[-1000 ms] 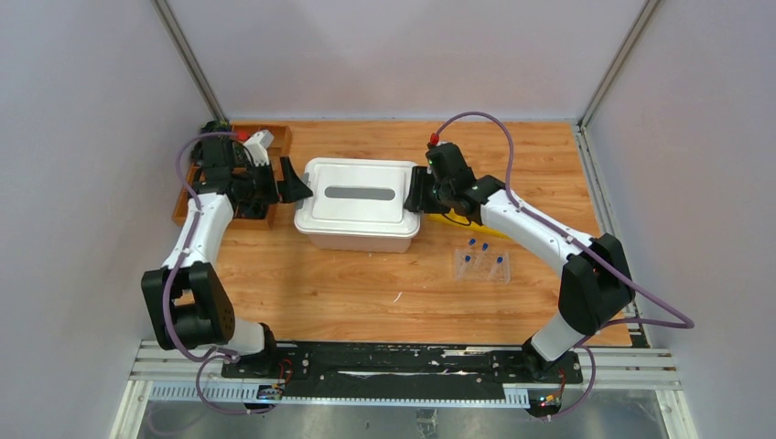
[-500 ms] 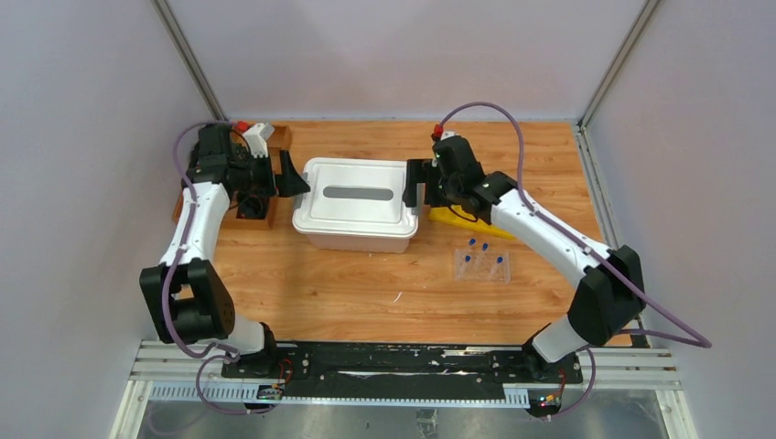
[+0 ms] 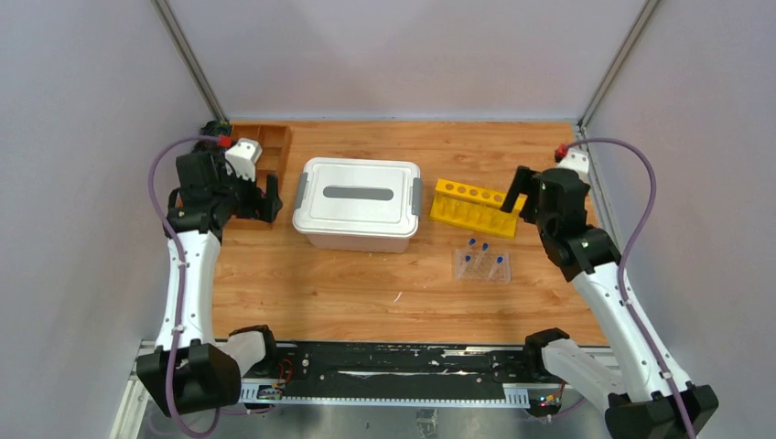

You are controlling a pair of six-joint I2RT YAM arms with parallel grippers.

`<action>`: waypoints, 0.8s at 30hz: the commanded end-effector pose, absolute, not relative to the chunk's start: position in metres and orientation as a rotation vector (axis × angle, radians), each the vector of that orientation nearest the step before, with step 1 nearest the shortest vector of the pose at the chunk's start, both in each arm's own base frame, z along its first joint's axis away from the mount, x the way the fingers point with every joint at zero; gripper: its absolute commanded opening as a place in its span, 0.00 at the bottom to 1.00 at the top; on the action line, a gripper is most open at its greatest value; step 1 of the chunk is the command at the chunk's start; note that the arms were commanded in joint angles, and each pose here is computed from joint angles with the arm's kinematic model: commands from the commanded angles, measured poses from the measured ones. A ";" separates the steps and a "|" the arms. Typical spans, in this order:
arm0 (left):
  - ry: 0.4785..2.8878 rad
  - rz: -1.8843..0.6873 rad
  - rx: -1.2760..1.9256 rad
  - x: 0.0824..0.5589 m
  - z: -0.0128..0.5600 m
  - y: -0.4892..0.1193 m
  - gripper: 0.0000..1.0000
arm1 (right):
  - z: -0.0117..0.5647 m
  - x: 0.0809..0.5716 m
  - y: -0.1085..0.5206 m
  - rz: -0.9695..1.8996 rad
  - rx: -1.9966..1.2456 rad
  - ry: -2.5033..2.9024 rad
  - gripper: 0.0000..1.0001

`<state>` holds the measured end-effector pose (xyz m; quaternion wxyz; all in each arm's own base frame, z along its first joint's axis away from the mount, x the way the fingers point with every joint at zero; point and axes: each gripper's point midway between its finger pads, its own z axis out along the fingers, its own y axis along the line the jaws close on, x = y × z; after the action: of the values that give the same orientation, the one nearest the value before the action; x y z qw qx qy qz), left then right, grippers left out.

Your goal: Organize the chemistry lab equipment

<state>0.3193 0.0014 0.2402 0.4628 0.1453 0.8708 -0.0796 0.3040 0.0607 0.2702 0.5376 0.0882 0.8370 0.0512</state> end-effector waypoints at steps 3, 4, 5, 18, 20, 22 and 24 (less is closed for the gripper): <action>2.036 -0.043 0.322 0.321 0.198 0.021 1.00 | 0.216 0.274 -0.040 -0.402 0.410 1.890 1.00; 2.024 -0.042 0.311 0.322 0.191 0.021 1.00 | 0.213 0.271 -0.048 -0.450 0.415 1.863 1.00; 2.016 -0.045 0.301 0.322 0.184 0.020 1.00 | 0.209 0.269 -0.054 -0.488 0.430 1.845 1.00; 1.824 -0.202 0.237 0.330 0.114 -0.004 1.00 | 0.125 0.273 -0.087 -0.570 0.620 1.726 1.00; 1.779 -0.204 0.259 0.331 0.112 -0.007 1.00 | 0.121 0.276 -0.085 -0.541 0.596 1.697 1.00; 1.727 -0.224 0.286 0.333 0.113 -0.012 1.00 | 0.114 0.282 -0.081 -0.504 0.559 1.700 1.00; 1.722 -0.229 0.284 0.338 0.115 -0.012 1.00 | 0.105 0.286 -0.078 -0.494 0.531 1.723 1.00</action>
<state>0.3138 -0.0088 0.0742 0.5588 0.0967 0.8174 -0.1013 0.2635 -0.0793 0.0854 0.5360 0.2186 0.7792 -0.2405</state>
